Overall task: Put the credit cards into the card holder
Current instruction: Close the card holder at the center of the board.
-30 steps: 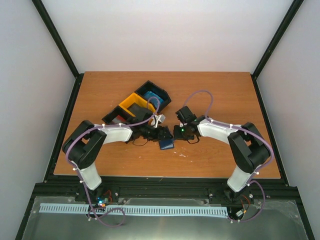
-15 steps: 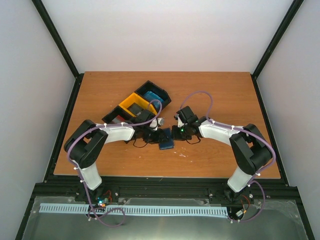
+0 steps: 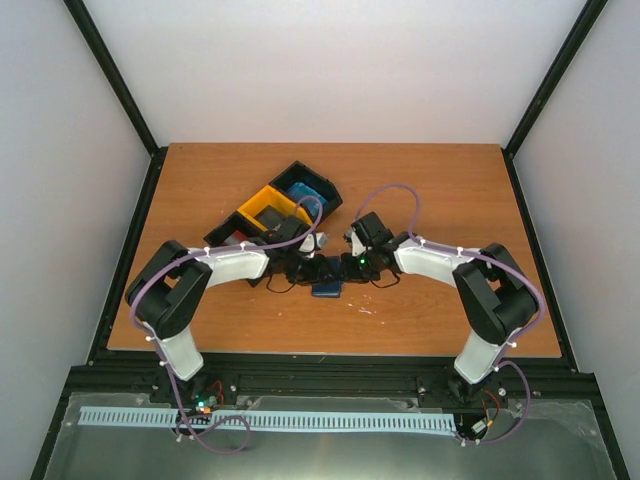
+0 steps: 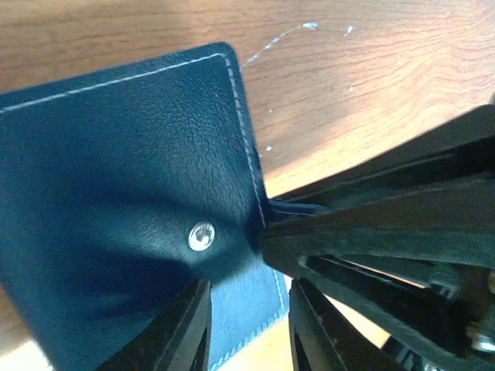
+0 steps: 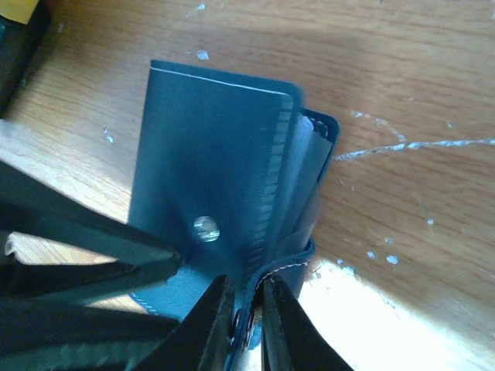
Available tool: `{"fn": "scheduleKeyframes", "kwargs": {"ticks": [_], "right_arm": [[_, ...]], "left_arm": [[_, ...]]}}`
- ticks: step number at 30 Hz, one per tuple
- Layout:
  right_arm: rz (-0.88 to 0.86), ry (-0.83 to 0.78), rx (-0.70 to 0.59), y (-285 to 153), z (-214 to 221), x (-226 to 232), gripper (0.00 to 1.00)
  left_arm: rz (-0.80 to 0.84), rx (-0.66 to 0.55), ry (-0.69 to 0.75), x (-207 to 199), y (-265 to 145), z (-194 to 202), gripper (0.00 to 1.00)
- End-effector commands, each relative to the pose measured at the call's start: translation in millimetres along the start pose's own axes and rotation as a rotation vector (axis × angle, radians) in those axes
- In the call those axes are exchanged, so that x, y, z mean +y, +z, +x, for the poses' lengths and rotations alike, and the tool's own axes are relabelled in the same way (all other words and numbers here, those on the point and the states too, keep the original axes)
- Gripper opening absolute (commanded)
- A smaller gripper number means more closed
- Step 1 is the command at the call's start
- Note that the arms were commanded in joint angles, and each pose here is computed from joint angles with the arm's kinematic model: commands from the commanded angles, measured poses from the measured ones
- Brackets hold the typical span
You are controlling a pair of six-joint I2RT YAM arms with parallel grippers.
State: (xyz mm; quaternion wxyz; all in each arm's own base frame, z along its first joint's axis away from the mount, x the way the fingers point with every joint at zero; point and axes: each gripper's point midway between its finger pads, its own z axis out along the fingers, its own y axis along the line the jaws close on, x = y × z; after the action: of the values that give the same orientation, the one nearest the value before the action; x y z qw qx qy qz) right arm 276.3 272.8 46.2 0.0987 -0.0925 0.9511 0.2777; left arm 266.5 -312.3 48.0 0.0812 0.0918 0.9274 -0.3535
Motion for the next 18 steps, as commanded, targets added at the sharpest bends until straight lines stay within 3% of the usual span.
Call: {"fn": "scheduleKeyframes", "kwargs": {"ticks": [1, 7, 12, 18], "right_arm": [[-0.011, -0.02, 0.036, 5, -1, 2, 0.13], [0.002, -0.015, 0.056, 10, -1, 0, 0.13], [0.043, -0.004, 0.074, 12, -1, -6, 0.14], [0.099, 0.018, 0.111, 16, 2, -15, 0.13]], "left_arm": [[0.08, -0.031, -0.024, -29, -17, -8, 0.31], [-0.045, -0.097, -0.101, -6, -32, -4, 0.35], [-0.126, -0.142, -0.133, 11, -39, -5, 0.48], [-0.215, -0.108, -0.194, 35, -23, 1, 0.53]]}}
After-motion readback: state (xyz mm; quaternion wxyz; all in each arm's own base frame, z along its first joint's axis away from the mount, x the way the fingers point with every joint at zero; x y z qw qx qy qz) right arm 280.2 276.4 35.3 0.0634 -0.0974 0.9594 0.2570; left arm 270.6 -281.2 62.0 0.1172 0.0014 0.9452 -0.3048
